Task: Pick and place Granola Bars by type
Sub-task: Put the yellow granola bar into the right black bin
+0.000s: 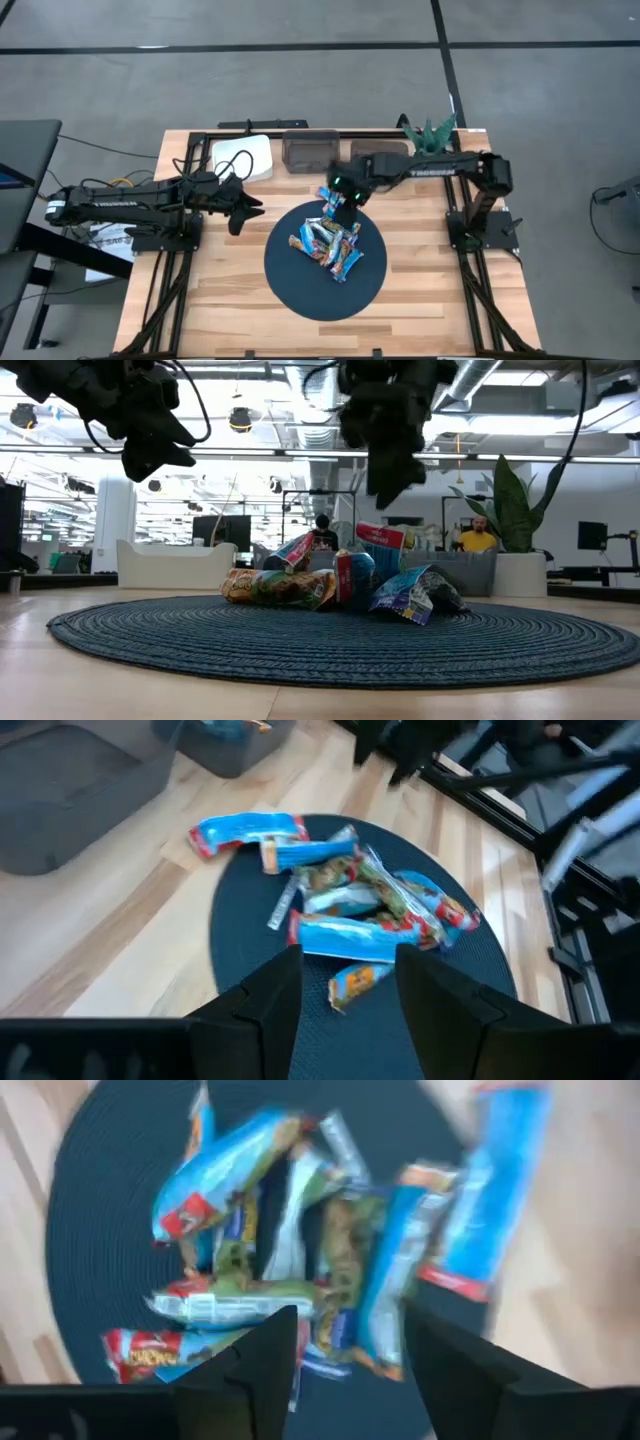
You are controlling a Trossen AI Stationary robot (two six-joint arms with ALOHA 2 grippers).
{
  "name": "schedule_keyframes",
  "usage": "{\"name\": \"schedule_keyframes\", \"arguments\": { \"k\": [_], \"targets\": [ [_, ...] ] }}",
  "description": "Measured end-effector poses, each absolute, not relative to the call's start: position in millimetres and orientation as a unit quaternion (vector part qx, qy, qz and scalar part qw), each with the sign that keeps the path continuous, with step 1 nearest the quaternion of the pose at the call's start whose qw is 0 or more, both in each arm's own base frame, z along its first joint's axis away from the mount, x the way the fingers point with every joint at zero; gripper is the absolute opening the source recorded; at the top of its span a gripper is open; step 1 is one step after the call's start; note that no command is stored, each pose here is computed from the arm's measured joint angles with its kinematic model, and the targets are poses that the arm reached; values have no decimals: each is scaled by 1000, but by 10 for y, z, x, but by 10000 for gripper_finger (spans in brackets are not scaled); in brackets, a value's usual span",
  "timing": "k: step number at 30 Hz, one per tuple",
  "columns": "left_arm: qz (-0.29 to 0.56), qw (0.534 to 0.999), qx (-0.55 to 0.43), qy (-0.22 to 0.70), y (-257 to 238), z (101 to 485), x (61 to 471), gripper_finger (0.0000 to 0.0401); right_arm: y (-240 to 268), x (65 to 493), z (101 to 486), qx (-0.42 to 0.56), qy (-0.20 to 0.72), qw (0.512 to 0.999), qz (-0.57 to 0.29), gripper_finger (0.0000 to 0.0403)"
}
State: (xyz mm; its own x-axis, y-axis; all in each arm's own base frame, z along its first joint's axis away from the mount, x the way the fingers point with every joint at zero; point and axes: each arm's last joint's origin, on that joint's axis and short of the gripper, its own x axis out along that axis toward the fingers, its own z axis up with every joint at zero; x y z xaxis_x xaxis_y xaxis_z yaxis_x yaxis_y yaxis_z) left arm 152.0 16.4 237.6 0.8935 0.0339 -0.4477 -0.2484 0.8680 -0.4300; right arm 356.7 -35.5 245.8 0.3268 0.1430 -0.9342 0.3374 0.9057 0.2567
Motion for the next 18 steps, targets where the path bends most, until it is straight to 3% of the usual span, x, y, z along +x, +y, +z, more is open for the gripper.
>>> {"name": "schedule_keyframes", "arguments": {
  "k": [6,18],
  "targets": [
    [4,947,-212,240,111,2343,1580,153,-161,3681,2220,192,602,774,-44,164],
    [-27,951,-170,257,39,2288,1669,153,-261,3844,1695,174,643,740,-88,152]
  ]
}}
